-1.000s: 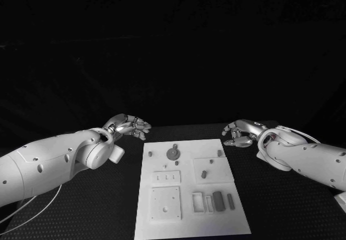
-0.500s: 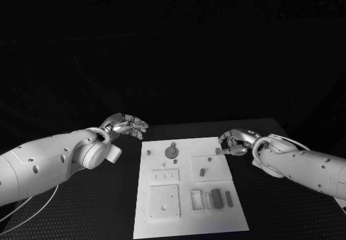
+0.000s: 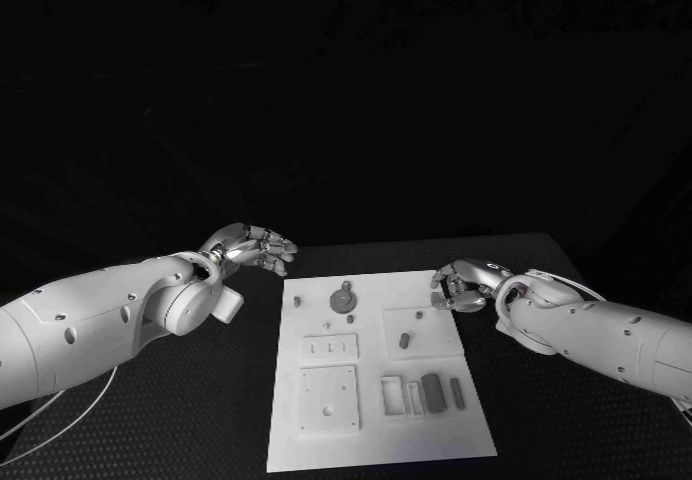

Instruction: Assemble the parts on the task board

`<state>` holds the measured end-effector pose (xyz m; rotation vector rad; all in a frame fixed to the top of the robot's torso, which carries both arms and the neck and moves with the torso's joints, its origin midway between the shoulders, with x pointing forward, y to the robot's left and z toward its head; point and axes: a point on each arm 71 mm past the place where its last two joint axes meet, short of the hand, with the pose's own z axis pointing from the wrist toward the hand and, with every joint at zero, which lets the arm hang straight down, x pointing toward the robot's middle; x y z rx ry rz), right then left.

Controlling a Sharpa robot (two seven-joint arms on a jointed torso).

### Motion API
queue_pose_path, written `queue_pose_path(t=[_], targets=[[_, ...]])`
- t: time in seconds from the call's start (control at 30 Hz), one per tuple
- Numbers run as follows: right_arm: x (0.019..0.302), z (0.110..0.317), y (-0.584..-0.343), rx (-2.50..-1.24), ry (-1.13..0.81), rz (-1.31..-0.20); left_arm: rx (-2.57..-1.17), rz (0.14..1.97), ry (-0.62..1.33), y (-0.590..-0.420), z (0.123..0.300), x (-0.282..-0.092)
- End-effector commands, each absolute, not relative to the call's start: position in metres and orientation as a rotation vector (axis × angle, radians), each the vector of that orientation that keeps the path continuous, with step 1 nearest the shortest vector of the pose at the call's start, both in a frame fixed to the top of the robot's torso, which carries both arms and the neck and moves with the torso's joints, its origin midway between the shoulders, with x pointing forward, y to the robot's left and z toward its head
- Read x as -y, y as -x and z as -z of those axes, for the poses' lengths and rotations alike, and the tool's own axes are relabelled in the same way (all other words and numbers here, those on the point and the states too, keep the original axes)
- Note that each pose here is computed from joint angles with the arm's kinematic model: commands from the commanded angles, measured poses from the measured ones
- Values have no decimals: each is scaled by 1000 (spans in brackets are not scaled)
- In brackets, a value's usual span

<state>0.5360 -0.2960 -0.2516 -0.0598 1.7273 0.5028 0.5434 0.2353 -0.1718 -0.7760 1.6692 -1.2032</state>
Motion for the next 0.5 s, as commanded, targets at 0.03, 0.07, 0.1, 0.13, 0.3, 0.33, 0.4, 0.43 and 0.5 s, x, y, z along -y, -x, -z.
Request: queue_pose_path(t=[0.03,0.07,0.1,0.13,0.3,0.33,0.4,0.43,0.5], targets=[[296,255,-537,-1736,65,-504,-1674,1222,757,-542,171,-233],[296,256,-538,-1736,63,-502,-1674,1222,757,-543,171,-233],[296,257,-538,-1736,61,-500,-1675,1222,757,-542,171,-233],[296,258,-538,-1737,61,-500,-1675,1222,757,-542,171,-233],[296,259,-538,-1739,59,-497,-1676,1223,757,-542,171,-233],[296,259,-538,-1740,59,-497,-1677,1224,757,-542,171,-233],[297,259,-538,-1740,59,-496,-1678,1224,757,-542,171,-233],[297,259,-538,-1739,58,-496,-1678,1224,757,-542,171,-233],[297,259,-539,-1738,56,-496,-1678,1223,757,-542,171,-233]])
